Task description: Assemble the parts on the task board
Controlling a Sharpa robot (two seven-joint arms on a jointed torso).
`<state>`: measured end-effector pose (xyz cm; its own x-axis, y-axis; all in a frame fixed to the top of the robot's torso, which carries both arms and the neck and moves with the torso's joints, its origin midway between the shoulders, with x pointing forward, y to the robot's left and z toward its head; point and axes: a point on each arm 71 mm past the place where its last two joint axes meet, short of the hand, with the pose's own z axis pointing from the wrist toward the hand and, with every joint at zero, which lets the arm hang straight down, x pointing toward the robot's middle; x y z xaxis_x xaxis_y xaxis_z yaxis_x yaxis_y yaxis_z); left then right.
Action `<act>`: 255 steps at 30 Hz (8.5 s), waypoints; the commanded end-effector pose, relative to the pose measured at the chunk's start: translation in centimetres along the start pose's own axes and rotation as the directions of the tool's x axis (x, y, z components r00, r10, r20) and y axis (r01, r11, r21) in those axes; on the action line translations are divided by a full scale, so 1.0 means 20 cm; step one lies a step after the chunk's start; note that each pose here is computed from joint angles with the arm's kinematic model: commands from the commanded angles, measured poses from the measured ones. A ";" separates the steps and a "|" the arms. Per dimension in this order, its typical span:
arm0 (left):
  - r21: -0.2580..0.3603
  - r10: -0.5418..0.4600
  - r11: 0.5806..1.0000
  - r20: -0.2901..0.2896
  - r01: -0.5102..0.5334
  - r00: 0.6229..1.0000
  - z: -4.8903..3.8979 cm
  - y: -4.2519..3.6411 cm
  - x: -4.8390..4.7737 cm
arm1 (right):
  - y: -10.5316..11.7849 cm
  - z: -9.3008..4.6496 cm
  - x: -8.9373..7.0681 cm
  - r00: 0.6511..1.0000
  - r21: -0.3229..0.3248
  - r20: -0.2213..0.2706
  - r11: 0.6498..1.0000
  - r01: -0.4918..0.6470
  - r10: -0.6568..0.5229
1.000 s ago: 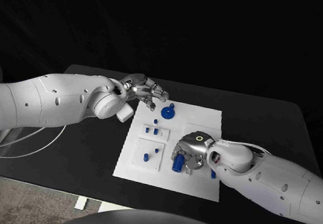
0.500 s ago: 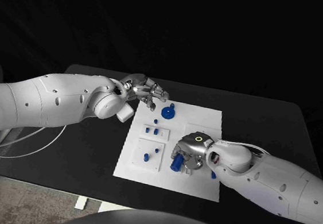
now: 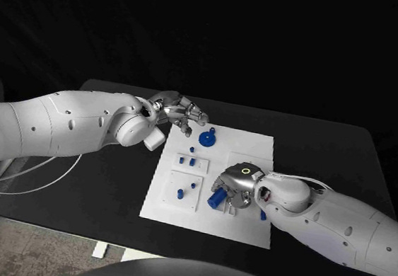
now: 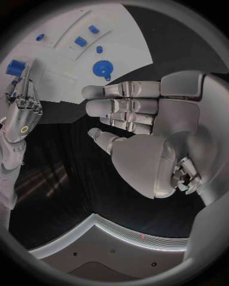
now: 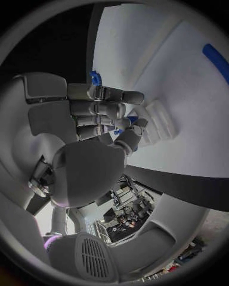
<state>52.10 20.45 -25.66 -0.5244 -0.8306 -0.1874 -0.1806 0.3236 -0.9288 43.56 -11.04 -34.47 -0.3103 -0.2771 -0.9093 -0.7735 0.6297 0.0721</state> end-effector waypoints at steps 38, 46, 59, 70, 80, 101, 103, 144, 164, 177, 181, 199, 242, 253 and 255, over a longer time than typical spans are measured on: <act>-0.001 0.004 1.000 -0.021 -0.004 1.000 0.000 -0.004 0.008 | 0.04 -0.02 -0.01 0.999 -0.043 0.032 0.999 -0.010 0.011; -0.002 0.004 1.000 -0.021 -0.004 1.000 -0.001 -0.003 0.006 | 0.02 -0.02 0.01 1.000 -0.016 0.004 1.000 0.001 -0.001; -0.003 0.004 1.000 -0.022 -0.004 1.000 -0.002 -0.002 0.005 | 0.01 -0.02 0.01 0.999 -0.003 0.016 0.999 0.034 -0.034; -0.005 0.004 1.000 -0.019 -0.004 1.000 -0.005 0.001 -0.002 | -0.02 -0.10 -0.04 0.975 -0.020 0.185 0.992 -0.125 0.126; -0.004 0.005 1.000 -0.020 -0.006 1.000 -0.003 0.001 -0.001 | -0.11 -0.17 -0.06 0.887 0.013 0.248 0.914 -0.405 0.389; -0.004 0.005 1.000 -0.024 -0.005 1.000 -0.002 0.000 0.004 | -0.10 -0.17 0.00 0.910 0.182 0.155 0.894 -0.410 0.385; -0.004 0.005 1.000 -0.024 -0.005 1.000 -0.002 0.000 0.004 | -0.10 -0.16 0.00 0.917 0.191 0.148 0.899 -0.395 0.371; -0.010 0.006 1.000 -0.027 -0.006 1.000 -0.004 0.004 0.001 | -0.08 -0.15 0.10 0.944 0.266 0.090 0.906 -0.329 0.316; -0.012 0.006 1.000 -0.030 -0.007 1.000 -0.005 0.006 0.000 | -0.06 -0.14 0.14 0.924 0.238 -0.014 0.899 -0.367 0.381; -0.013 0.008 1.000 -0.027 -0.008 1.000 -0.003 0.006 -0.001 | -0.12 -0.23 0.07 0.852 0.206 0.135 0.827 -0.523 0.506; -0.014 0.008 1.000 -0.027 -0.009 1.000 -0.002 0.006 0.001 | -0.17 -0.27 0.00 0.783 0.162 0.187 0.768 -0.620 0.592; -0.004 0.008 1.000 -0.032 -0.008 0.999 0.008 0.008 0.005 | -0.40 -0.55 0.01 0.738 0.403 0.015 0.671 -0.622 0.675; -0.024 -0.003 1.000 -0.053 0.002 0.999 -0.006 0.058 0.009 | -0.37 -0.45 0.16 0.795 0.687 -0.018 0.586 -0.430 0.606; -0.027 -0.006 1.000 -0.066 0.004 0.998 -0.010 0.060 0.010 | -0.38 -0.42 0.18 0.813 0.696 -0.020 0.592 -0.407 0.582; -0.027 -0.006 1.000 -0.067 0.004 0.998 -0.011 0.060 0.010 | -0.38 -0.42 0.18 0.817 0.696 -0.021 0.595 -0.402 0.576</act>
<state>51.71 21.06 -26.82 -0.5580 -0.8120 -0.1713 -0.2113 0.3386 -0.9169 43.55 -22.90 -34.95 -0.7216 0.1378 -0.6784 0.0586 0.9886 0.1385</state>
